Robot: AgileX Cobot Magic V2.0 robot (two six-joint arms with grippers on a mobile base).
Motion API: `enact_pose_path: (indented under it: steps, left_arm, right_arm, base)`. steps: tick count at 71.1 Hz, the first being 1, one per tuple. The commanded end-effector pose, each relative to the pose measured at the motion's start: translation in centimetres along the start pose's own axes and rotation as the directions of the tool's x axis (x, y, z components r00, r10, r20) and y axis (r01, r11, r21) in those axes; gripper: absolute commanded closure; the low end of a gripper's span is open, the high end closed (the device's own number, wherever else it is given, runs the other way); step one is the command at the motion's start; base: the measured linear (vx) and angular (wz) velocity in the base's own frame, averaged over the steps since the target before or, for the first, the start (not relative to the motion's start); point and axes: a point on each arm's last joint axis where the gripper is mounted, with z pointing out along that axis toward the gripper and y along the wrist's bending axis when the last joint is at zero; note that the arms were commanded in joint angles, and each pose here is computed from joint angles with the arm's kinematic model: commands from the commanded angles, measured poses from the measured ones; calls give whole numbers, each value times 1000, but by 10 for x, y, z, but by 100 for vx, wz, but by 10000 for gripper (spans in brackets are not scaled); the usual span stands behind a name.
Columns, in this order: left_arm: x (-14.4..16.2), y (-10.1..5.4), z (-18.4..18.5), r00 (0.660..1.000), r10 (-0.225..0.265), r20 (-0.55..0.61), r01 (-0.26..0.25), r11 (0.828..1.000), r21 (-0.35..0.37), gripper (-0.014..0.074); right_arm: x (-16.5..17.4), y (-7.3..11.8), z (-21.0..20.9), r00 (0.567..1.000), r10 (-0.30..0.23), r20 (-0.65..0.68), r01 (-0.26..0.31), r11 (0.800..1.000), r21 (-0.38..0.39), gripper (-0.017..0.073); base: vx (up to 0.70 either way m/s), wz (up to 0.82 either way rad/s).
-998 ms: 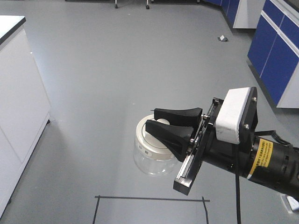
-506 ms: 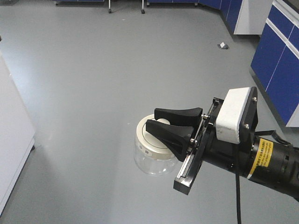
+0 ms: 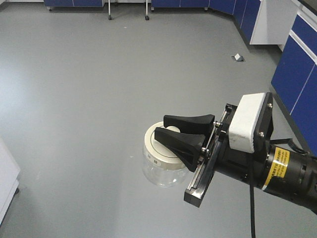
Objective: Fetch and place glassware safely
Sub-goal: 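Keep holding the jar while driving across the lab floor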
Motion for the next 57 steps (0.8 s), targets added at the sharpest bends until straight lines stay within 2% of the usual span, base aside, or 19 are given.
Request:
enact_pose_path:
  steps: [1, 57]
  left_arm:
    - [-16, 1, 0, 995, -11, 100, 12, 1000, -1, 601]
    - [-16, 1, 0, 995, -11, 100, 12, 1000, -1, 601]
  right_arm:
    - [-21, 2, -1, 992, 1, 127, 2, 1000, -24, 563]
    - [-21, 2, -1, 992, 1, 127, 2, 1000, -24, 563]
  base:
    - [45, 0]
    - [48, 1]
